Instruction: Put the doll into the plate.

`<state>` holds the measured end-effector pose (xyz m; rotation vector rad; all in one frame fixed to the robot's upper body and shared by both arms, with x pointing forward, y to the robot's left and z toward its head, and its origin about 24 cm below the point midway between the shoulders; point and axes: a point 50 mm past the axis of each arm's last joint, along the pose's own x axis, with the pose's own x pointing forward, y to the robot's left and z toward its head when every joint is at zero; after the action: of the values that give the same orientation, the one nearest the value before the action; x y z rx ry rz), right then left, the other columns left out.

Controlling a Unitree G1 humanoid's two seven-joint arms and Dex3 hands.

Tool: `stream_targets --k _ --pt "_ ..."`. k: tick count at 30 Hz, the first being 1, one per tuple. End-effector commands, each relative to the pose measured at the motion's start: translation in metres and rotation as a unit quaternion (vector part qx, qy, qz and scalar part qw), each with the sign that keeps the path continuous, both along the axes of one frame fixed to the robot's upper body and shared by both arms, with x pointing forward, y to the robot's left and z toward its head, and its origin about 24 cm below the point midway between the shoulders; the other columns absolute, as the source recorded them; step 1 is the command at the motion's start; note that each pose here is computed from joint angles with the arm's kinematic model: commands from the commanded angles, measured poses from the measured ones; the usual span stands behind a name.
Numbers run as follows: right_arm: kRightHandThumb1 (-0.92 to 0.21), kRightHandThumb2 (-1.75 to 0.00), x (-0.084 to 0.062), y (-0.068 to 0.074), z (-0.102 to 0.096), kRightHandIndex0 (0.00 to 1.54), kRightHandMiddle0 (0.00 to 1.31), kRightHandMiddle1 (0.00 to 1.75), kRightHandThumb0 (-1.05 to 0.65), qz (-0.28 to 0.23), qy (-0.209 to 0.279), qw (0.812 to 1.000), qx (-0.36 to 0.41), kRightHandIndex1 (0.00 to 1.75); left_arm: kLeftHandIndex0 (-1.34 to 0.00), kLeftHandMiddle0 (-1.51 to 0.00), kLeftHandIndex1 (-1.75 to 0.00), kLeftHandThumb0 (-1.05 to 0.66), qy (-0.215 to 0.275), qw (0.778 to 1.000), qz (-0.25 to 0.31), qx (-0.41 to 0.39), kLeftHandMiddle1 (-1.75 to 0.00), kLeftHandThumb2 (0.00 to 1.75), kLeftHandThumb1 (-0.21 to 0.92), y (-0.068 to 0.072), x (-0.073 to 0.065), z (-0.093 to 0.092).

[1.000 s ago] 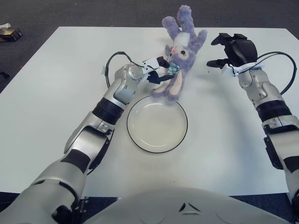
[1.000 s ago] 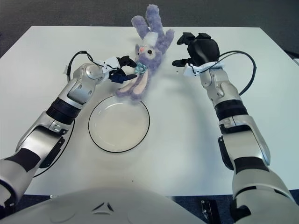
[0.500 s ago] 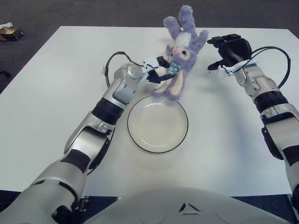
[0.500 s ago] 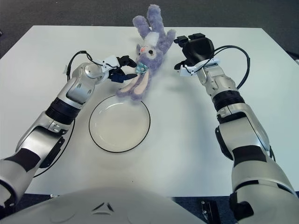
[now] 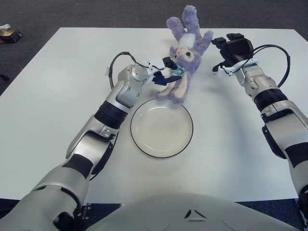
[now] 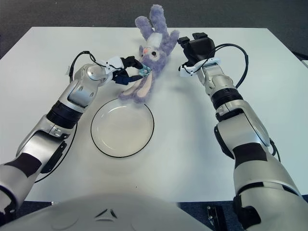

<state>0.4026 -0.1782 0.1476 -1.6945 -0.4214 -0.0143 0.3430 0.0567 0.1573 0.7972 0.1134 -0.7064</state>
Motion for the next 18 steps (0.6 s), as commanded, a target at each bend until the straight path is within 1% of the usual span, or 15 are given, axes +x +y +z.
stream_targets --k 1,5,8,13,15,18 --pt "-0.78 0.0 0.0033 0.0046 0.0062 0.36 0.41 0.12 -0.5 -0.001 -0.013 1.0 -0.005 0.0 -0.17 -0.12 -0.95 -0.77 0.006 1.0 -0.002 0.0 -1.63 0.47 0.92 0.002 -0.0027 -0.0003" --pt "-0.78 0.0 0.0042 0.0058 0.0055 0.35 0.41 0.1 -0.52 -0.005 -0.018 1.0 -0.007 0.0 -0.17 -0.12 -0.96 -0.77 0.009 1.0 -0.006 0.003 -1.62 0.46 0.92 0.0019 -0.0047 0.0001" --pt "-0.78 0.0 0.0044 0.007 0.0055 0.35 0.41 0.09 -0.55 -0.009 -0.035 0.999 -0.012 0.0 -0.18 -0.19 -0.96 -0.76 0.013 1.0 -0.014 0.013 -1.49 0.47 0.92 0.0021 -0.007 0.0006" --pt "-0.78 0.0 0.004 0.0085 0.006 0.36 0.41 0.08 -0.57 -0.011 -0.063 0.998 -0.019 0.0 -0.19 -0.26 -0.95 -0.75 0.018 0.999 -0.022 0.024 -1.35 0.48 0.92 0.0022 -0.0093 0.0011" --pt "-0.78 0.0 0.004 0.0087 0.0059 0.36 0.41 0.08 -0.58 -0.011 -0.065 0.998 -0.019 0.0 -0.19 -0.28 -0.95 -0.75 0.019 0.999 -0.022 0.025 -1.32 0.48 0.92 0.0023 -0.0096 0.0012" --pt "-0.78 0.0 0.0034 0.0137 0.0075 0.36 0.41 0.07 -0.58 -0.009 -0.095 0.995 -0.017 0.0 -0.2 -0.29 -0.98 -0.75 0.029 0.999 -0.023 0.029 -1.3 0.49 0.92 0.0019 -0.0106 0.0007"
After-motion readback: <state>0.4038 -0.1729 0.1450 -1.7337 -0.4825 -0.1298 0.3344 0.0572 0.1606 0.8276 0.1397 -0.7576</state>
